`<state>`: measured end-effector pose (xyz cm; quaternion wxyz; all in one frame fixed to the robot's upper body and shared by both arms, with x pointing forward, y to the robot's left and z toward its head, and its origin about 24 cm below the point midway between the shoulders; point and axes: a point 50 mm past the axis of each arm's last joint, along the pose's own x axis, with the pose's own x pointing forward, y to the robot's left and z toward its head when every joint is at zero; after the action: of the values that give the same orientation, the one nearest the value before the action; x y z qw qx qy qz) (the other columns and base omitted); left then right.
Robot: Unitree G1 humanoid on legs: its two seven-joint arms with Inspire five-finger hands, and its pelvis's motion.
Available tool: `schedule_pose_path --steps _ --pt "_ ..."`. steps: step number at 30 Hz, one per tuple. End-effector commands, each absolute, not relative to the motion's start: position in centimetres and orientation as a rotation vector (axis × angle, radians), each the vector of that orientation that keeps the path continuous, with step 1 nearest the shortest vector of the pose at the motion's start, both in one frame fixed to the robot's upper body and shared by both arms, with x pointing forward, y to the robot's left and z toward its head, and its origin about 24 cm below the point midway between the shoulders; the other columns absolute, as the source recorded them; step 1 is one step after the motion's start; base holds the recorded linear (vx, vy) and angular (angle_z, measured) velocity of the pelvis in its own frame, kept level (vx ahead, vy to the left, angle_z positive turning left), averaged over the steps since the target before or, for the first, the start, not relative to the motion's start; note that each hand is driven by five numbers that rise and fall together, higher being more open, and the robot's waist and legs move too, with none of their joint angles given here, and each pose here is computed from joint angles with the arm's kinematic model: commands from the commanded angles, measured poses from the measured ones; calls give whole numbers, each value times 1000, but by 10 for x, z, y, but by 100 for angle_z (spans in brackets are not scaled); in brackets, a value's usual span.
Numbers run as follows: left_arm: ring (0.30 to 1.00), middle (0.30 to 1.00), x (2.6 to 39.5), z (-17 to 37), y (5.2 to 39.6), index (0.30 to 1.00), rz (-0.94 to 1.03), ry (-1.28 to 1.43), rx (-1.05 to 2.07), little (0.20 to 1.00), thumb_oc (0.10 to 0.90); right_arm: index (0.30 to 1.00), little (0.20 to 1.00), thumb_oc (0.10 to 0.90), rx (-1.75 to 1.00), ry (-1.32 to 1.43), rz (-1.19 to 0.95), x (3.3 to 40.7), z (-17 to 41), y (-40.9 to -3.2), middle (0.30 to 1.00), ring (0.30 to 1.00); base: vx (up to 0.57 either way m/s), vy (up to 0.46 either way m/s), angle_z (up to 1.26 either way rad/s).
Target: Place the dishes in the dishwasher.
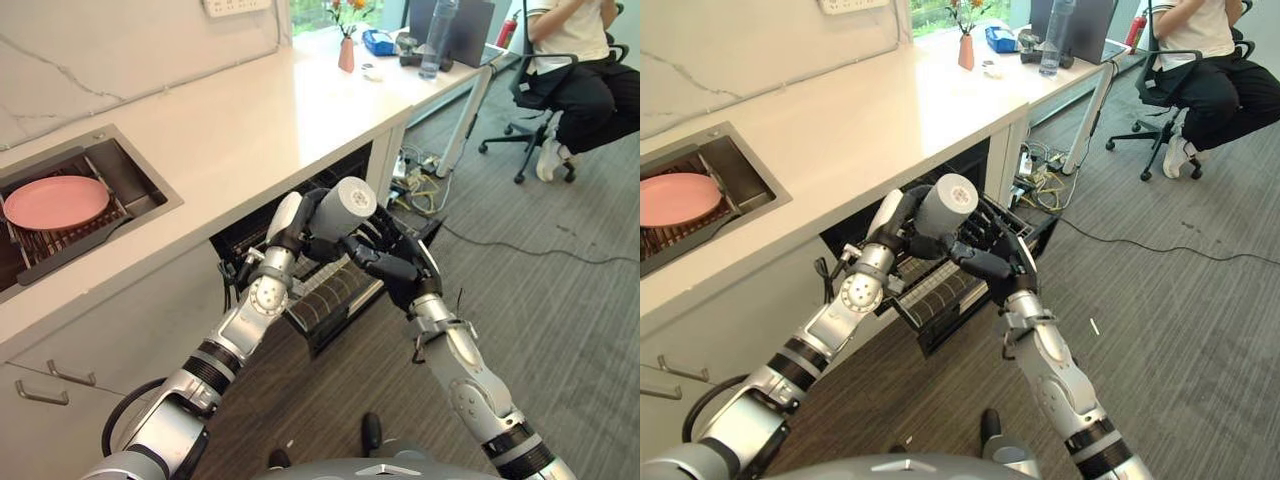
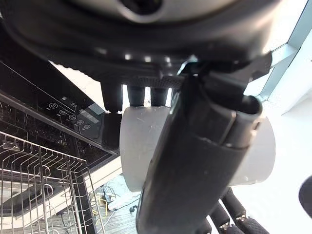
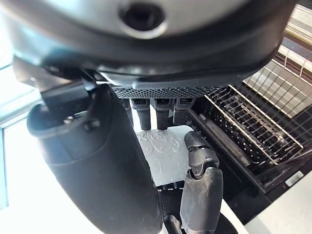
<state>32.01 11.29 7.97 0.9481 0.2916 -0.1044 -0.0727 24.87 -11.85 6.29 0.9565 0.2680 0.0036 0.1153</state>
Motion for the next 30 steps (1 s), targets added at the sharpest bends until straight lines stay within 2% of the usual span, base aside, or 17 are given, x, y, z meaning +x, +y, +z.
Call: schedule_pose_path --steps 1,7,10,13,24,25,26,27,30 --pt "300 300 338 136 84 300 -138 -483 624 300 400 900 900 800 627 -317 290 269 130 -109 900 900 0 0 0" --pt "300 300 337 135 60 300 -164 -508 638 300 400 900 900 800 612 -318 309 281 140 -81 900 900 0 0 0" --pt "300 300 337 135 60 300 -164 -508 638 300 400 900 900 800 612 -319 309 281 140 -81 900 900 0 0 0" --pt "300 300 336 137 35 300 -210 -547 677 300 400 900 900 800 588 -282 303 291 142 -55 900 900 -21 22 2" --pt "300 300 332 135 2 300 -280 -582 707 300 400 900 900 800 524 -265 263 306 146 -26 900 900 -8 13 5" --pt "300 300 331 135 -1 300 -288 -585 709 300 400 625 625 616 535 -268 260 306 148 -24 625 625 0 0 0" --pt "300 300 330 134 -4 300 -293 -588 713 300 400 319 319 413 544 -282 247 307 152 -21 319 319 0 0 0" --pt "300 300 330 134 -4 300 -293 -588 714 300 400 300 300 400 544 -283 247 307 152 -21 300 300 0 0 0" --pt "300 300 329 133 -7 300 -292 -593 705 300 400 300 300 400 548 -328 225 307 161 -20 300 300 -10 10 3"
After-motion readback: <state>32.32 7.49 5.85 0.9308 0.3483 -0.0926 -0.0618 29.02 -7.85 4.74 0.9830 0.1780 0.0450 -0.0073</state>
